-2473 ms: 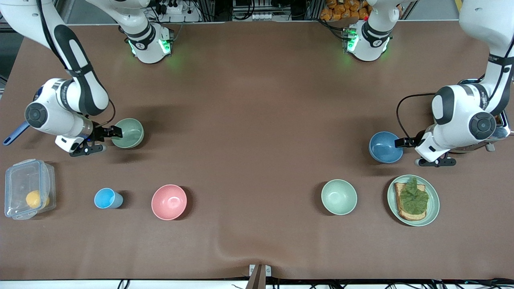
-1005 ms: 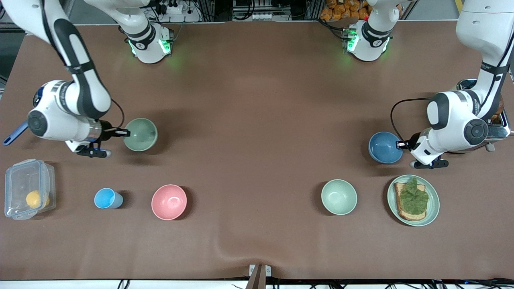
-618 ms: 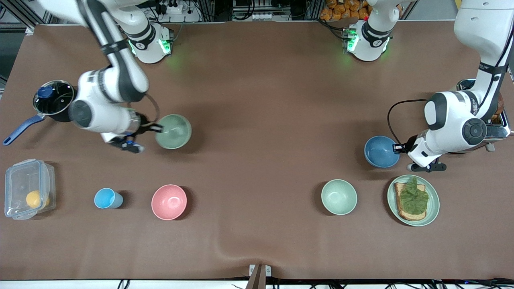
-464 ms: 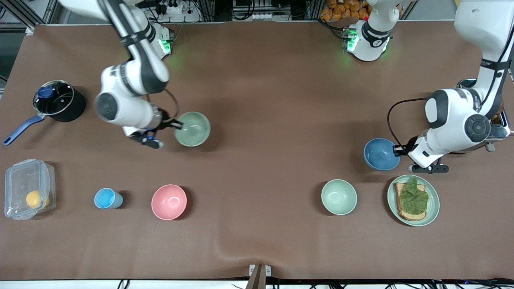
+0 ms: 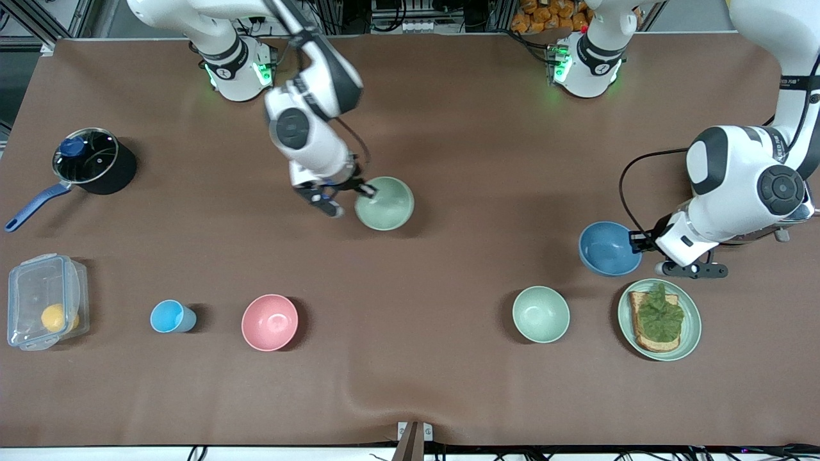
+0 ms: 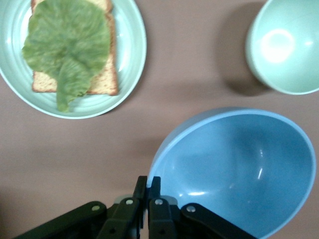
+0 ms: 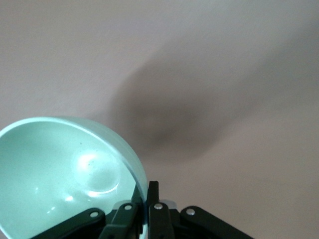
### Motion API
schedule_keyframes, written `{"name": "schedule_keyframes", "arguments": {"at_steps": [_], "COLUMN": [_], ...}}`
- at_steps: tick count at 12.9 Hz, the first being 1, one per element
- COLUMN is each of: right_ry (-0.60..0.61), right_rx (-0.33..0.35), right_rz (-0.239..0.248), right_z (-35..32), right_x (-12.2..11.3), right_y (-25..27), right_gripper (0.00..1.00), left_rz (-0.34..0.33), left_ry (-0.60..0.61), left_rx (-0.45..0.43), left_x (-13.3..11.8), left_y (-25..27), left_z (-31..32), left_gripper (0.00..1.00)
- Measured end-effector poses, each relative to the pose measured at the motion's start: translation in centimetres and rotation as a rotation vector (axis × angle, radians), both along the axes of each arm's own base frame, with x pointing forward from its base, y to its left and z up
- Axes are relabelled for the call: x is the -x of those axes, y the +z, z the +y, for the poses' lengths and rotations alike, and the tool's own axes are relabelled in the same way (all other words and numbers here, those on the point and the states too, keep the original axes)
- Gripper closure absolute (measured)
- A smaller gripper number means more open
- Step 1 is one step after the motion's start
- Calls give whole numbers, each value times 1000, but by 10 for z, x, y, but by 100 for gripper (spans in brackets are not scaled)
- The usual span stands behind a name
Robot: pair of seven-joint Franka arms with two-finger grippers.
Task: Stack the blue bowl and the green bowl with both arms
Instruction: 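Carry the green bowl with the right gripper while the left gripper carries the blue bowl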
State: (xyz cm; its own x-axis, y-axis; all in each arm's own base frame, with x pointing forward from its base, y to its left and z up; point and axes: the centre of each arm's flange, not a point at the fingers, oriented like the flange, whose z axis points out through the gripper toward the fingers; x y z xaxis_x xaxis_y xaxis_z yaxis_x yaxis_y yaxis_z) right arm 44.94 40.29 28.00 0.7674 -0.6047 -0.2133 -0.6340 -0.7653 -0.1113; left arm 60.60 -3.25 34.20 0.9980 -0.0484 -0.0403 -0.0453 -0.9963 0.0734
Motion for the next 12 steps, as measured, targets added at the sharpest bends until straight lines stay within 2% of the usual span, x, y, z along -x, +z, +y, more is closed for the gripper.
{"name": "schedule_keyframes", "arguments": {"at_steps": [4, 8, 12], "right_ry": [-102, -143, -149], "right_rx": [-30, -40, -37], "right_rz": [-89, -112, -110], "right_z": [51, 69, 75], "right_x": [13, 26, 33], "right_y": [-44, -64, -72], "right_gripper": [95, 95, 95], "left_rz": [7, 22, 37], "left_ry": [38, 110, 171], "left_rx": [17, 22, 17], "left_x": [-4, 3, 11], "left_y": [26, 29, 27], "left_z": [-49, -93, -130], "left_gripper": [96, 96, 96]}}
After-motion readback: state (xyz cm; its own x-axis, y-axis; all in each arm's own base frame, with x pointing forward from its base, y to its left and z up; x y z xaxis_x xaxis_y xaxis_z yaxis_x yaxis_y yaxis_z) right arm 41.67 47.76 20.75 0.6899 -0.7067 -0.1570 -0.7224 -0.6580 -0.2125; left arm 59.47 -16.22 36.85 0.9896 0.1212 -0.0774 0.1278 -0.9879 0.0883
